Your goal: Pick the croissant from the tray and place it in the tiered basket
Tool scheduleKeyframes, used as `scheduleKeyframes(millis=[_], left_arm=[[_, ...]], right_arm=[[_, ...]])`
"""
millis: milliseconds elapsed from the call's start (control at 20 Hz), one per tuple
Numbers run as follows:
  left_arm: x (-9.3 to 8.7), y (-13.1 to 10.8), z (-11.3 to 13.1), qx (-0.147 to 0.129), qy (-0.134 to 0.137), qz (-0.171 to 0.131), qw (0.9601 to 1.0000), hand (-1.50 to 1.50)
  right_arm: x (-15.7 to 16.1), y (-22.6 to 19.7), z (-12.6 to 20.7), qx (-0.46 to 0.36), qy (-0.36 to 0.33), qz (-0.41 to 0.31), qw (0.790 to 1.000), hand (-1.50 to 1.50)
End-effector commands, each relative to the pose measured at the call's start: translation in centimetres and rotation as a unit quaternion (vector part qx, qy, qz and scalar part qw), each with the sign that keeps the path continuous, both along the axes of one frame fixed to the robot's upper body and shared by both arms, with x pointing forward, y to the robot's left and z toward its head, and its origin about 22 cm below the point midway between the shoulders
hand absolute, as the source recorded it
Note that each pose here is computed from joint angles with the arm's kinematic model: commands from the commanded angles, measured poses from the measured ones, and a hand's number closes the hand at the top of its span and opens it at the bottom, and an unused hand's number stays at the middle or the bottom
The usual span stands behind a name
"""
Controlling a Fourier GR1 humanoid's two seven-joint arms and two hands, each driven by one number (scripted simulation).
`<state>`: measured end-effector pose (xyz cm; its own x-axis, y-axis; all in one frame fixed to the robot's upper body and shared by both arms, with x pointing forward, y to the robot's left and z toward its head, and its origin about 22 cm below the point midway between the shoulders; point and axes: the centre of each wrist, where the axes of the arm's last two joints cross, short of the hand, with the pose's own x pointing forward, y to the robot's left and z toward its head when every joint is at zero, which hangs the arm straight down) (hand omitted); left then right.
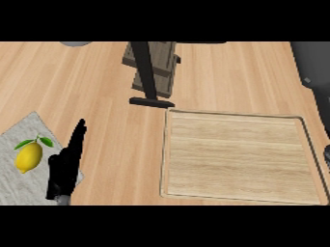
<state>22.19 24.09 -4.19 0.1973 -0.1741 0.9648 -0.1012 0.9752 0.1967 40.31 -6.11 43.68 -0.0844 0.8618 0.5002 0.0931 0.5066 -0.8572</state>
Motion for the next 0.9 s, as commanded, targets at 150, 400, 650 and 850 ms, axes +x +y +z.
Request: scheduleKeyframes(millis=[150, 400, 650, 850], left_arm=[[-1.0, -0.9, -2.8, -0.001, 0.032, -0.006, 0.9995, 0.0], [0.1, 0.6, -0.6, 0.002, 0.022, 0.001, 0.9997, 0.0], [-1.4, -0.8, -1.8, -0.003, 0.025, 0.002, 0.9997, 0.0], [-0.5, -0.6, -1.8, 0.0, 0.022, 0.003, 0.9998, 0.0]], right_arm=[[2.0, 1.8, -3.1, 0.013, 0.019, -0.018, 1.0, 1.5], [4.1, 0.9, -7.9, 0.13, 0.066, -0.014, 0.989, 1.5], [4.5, 1.0, -9.2, 0.241, 0.077, 0.001, 0.967, -1.5], [4.6, -0.1, -8.4, 0.314, 0.038, 0.016, 0.948, -1.5]])
